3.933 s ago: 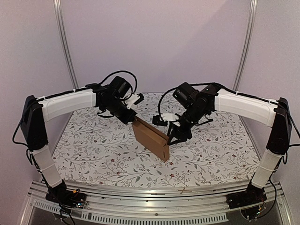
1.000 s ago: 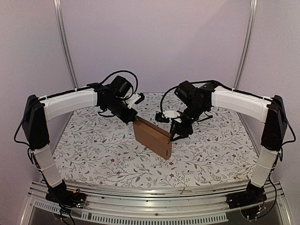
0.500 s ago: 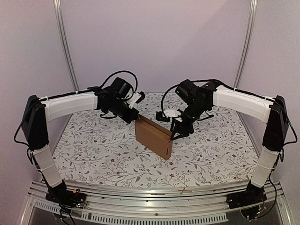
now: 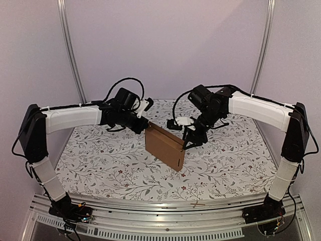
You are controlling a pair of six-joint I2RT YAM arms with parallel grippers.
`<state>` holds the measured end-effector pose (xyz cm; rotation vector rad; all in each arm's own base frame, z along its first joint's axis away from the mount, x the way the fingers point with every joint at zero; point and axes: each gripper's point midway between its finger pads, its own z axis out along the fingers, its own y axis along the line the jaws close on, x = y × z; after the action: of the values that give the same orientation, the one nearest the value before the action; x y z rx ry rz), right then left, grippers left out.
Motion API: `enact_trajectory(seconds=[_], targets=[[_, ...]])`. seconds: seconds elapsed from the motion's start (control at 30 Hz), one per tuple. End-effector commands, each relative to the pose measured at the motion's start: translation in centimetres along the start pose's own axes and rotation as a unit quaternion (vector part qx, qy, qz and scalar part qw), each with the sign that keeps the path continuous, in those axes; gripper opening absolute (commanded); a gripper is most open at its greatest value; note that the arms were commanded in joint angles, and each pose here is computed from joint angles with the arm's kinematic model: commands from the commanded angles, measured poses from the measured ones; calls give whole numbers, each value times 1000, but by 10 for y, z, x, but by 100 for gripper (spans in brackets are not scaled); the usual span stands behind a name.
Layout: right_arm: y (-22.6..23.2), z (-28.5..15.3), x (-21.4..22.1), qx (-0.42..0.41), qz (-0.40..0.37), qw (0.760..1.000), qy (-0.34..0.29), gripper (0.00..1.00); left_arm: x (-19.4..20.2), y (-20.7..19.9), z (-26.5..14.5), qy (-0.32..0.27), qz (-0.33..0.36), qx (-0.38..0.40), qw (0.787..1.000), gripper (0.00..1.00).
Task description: Fold the paper box
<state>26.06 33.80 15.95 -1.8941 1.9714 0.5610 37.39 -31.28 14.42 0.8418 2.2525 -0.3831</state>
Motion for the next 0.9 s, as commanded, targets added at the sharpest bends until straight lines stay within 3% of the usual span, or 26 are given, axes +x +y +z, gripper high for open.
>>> enact_trajectory(seconds=[0.0, 0.23, 0.5, 0.87], targets=[[7, -3, 4, -6, 0, 1000, 3, 37, 32, -9, 6, 34, -12, 10, 999, 0], [11, -5, -1, 5, -6, 1000, 4, 35, 39, -16, 11, 19, -20, 8, 1000, 0], [-15, -34, -30, 64, 61, 996, -11, 45, 37, -17, 9, 8, -22, -1, 1000, 0], [-40, -7, -24, 84, 120, 989, 15, 43, 38, -22, 5, 1, -31, -9, 999, 0]])
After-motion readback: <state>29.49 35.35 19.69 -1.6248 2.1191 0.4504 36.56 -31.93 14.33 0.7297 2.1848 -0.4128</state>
